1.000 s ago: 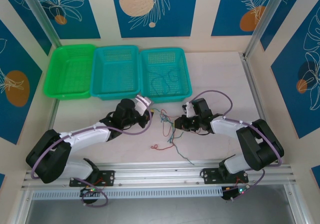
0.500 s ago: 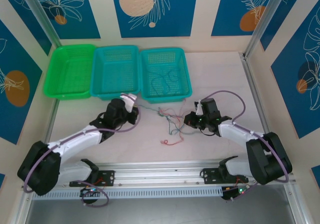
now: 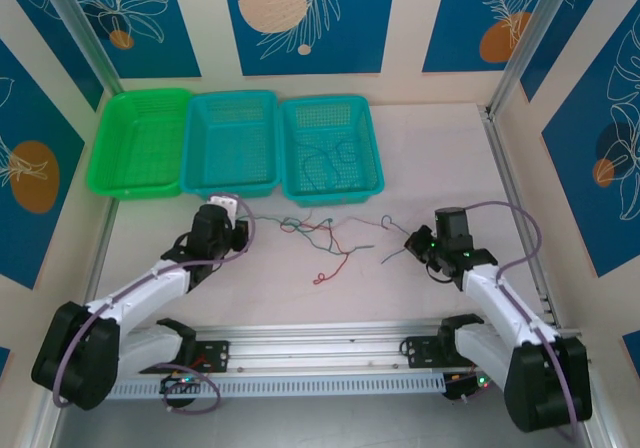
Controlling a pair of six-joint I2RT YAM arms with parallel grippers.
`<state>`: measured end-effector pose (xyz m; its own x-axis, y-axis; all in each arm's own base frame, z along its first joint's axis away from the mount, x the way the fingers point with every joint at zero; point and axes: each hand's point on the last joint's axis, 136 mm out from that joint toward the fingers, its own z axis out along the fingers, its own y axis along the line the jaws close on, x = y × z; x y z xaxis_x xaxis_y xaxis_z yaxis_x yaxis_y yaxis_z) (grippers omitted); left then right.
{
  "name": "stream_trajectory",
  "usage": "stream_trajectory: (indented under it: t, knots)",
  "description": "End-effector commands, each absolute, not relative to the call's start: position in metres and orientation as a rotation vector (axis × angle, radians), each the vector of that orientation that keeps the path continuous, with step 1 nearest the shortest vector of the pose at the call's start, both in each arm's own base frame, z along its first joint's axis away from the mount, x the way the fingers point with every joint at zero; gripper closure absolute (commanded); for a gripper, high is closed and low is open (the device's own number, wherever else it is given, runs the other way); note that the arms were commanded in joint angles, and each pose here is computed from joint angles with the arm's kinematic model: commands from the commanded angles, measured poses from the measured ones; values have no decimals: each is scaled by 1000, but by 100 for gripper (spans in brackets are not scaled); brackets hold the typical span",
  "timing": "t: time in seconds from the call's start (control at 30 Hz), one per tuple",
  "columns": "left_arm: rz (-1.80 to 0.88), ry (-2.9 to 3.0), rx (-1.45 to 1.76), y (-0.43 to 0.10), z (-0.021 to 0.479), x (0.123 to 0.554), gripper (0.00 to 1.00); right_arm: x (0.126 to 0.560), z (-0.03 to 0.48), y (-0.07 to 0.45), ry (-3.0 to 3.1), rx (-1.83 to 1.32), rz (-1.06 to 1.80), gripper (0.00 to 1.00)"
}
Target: Untangle the cables
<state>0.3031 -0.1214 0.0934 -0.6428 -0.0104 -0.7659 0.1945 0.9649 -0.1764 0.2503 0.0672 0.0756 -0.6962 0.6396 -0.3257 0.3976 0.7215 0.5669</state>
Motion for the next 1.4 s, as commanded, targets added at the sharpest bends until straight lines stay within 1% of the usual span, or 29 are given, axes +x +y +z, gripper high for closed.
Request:
stream_trajectory:
  t: [0.0,0.03,0.07,0.13,0.2,0.23,0.3,0.4,0.5,0.6,0.7,0.83,0.9,0.93,1.0,1.03,1.1,1.13,1.2,1.27,1.37]
  knots:
    - [-339,2267,88,-121,88,304,100,244,97,63,2374,770,630,100]
    - [-353,2262,93,-123,90,304,99,246,108,65,2347,718,648,100]
    - [-379,2246,108,-128,95,305,91,248,118,71,2326,658,686,100]
    - [-465,2186,144,-140,112,305,60,251,141,91,2295,494,811,100]
    - [-525,2116,160,-147,134,304,36,251,155,107,2291,399,891,100]
    - [-558,2080,174,-150,147,303,30,251,163,114,2286,352,924,100]
    - [-613,2021,197,-157,170,300,27,250,178,127,2272,270,977,100]
    - [-682,1963,213,-165,200,293,21,252,206,144,2225,180,1026,100]
    - [-779,1915,226,-177,225,283,16,269,236,155,2168,130,1016,100]
    - [-883,1881,183,-188,241,273,15,307,253,162,2155,133,961,100]
    - [-984,1878,111,-198,243,264,16,356,254,177,2171,122,944,100]
    - [-968,1952,63,-200,230,253,16,424,240,196,2235,119,890,100]
    - [-948,1985,43,-197,222,249,16,451,230,204,2262,126,878,100]
    - [-943,2000,34,-196,219,248,16,463,224,209,2284,122,881,93]
    - [-927,2028,21,-192,212,246,16,476,221,215,2326,120,872,68]
    - [-913,2044,10,-190,208,245,16,480,220,214,2351,139,854,58]
    - [-890,2072,-3,-187,201,244,15,478,223,208,2373,183,807,44]
    - [-874,2089,-10,-185,197,244,15,474,228,201,2369,198,779,40]
    - [-845,2121,-23,-182,189,244,15,460,236,193,2356,192,770,38]
    - [-822,2145,-31,-181,180,245,15,434,243,189,2353,167,796,38]
    - [-789,2178,-39,-180,168,248,15,380,247,186,2345,100,825,38]
